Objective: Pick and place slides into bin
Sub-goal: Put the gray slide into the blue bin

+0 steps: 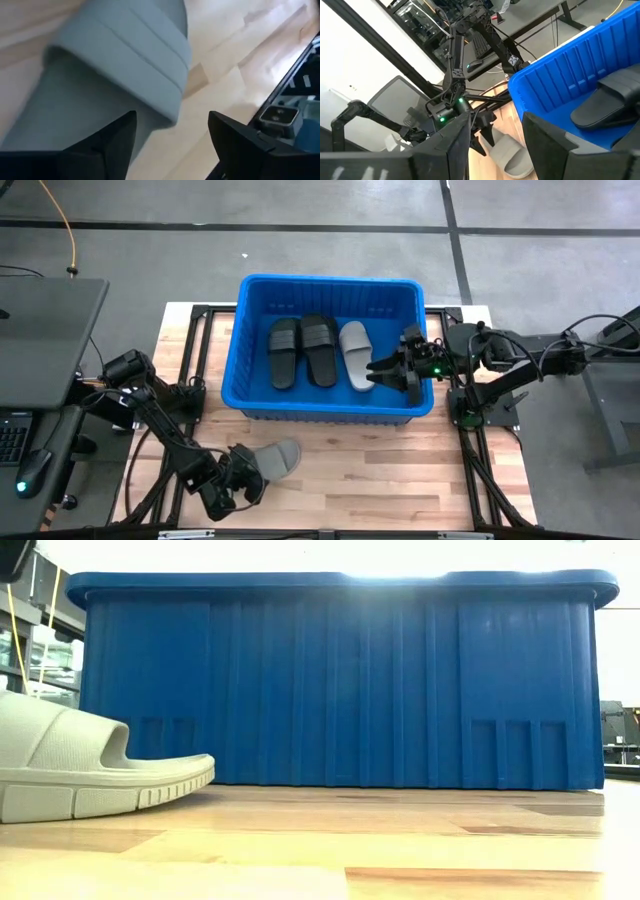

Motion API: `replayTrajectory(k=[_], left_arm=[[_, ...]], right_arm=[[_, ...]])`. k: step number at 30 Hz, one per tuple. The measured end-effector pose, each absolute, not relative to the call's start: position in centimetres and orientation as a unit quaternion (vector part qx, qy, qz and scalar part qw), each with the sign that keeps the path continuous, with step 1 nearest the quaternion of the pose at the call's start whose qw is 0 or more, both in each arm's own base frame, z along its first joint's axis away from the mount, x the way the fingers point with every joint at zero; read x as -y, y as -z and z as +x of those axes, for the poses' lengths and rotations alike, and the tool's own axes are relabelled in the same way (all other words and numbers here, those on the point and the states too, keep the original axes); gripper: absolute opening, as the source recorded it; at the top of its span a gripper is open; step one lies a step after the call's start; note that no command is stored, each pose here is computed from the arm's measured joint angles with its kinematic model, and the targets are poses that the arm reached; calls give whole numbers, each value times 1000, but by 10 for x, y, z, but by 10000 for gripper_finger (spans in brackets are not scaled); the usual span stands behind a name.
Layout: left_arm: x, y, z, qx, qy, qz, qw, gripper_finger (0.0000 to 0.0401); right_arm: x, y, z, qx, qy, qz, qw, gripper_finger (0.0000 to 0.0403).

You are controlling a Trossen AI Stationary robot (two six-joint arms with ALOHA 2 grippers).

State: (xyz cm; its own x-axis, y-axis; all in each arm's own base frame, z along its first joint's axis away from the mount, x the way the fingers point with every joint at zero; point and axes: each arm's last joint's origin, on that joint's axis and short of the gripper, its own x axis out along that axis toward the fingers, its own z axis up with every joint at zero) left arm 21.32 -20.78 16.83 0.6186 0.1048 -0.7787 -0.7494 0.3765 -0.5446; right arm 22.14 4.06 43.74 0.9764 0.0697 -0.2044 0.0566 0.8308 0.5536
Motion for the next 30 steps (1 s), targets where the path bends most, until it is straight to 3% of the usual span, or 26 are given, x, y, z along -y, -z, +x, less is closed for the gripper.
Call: replayTrajectory(k=[10, 13, 17, 21, 30], left_arm=[[206, -149, 221, -326, -309, -460, 766, 253], [206, -151, 225, -297, -304, -464, 777, 240], [203, -152, 228, -267, -306, -439, 802, 167], [201, -152, 230, -270, -300, -416, 815, 32], [214, -164, 235, -248, -240, -448, 825, 7]], right_arm=[[-41, -437, 221, -109, -3, 291, 951, 170], [-41, -437, 221, -109, -3, 291, 951, 169], [-40, -437, 221, -109, -2, 291, 951, 169], [-40, -437, 221, -108, 0, 291, 951, 169], [-40, -437, 221, -107, 9, 287, 952, 170]])
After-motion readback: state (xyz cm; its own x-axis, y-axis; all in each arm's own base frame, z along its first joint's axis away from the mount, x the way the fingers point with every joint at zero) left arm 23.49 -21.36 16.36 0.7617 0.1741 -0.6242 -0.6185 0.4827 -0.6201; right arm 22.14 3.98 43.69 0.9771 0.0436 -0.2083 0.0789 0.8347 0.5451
